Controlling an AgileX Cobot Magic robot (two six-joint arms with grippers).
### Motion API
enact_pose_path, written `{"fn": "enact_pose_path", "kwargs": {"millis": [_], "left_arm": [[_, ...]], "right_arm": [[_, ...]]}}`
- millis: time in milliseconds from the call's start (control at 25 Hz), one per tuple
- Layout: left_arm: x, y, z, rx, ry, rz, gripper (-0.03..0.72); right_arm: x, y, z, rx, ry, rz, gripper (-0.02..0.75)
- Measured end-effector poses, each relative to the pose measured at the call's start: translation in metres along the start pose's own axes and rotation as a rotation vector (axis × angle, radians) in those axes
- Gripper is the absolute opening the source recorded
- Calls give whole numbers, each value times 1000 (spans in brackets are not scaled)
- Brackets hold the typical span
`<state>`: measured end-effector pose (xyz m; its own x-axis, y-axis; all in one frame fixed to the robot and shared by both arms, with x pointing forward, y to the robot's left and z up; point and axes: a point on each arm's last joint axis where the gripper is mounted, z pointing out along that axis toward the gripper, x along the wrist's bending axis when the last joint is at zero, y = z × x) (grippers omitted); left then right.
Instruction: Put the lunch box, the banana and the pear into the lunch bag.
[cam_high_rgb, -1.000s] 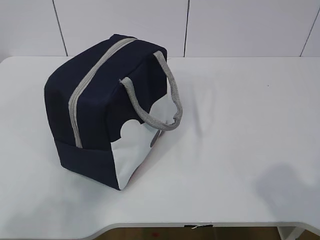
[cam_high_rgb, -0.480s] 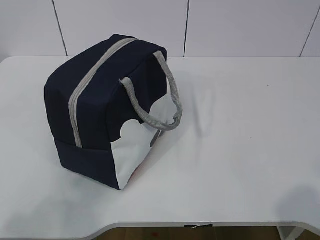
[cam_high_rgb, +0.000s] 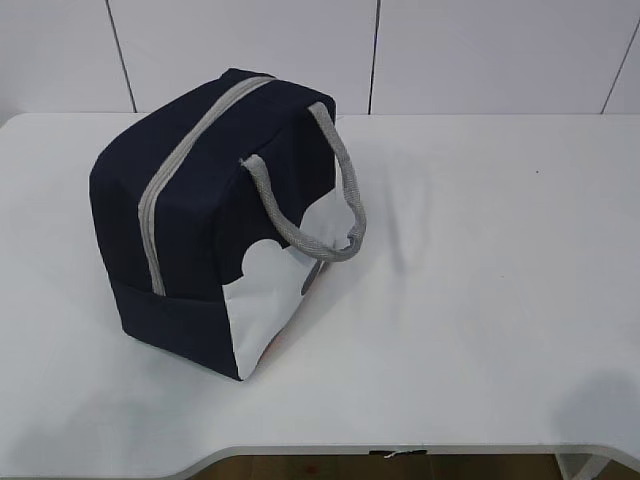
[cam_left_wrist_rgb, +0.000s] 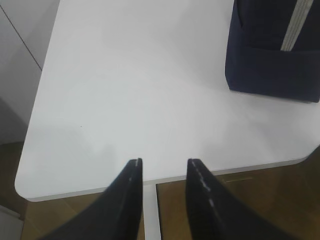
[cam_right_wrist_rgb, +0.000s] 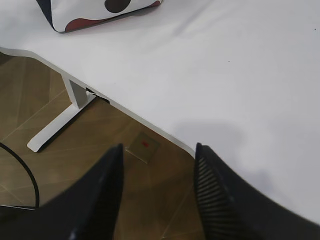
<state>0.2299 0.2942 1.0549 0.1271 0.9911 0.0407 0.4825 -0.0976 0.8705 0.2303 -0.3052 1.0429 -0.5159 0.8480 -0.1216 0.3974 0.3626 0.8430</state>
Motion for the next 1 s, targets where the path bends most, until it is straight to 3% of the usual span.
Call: {"fn": "enact_pose_path", "kwargs": {"millis": [560,1000], "left_arm": [[0,0,0,0,0,0,225],[0,0,0,0,0,0,225]], "right_arm": [[-2,0,0,5,-35,34,378],[1,0,0,41,-296,193,378]]}}
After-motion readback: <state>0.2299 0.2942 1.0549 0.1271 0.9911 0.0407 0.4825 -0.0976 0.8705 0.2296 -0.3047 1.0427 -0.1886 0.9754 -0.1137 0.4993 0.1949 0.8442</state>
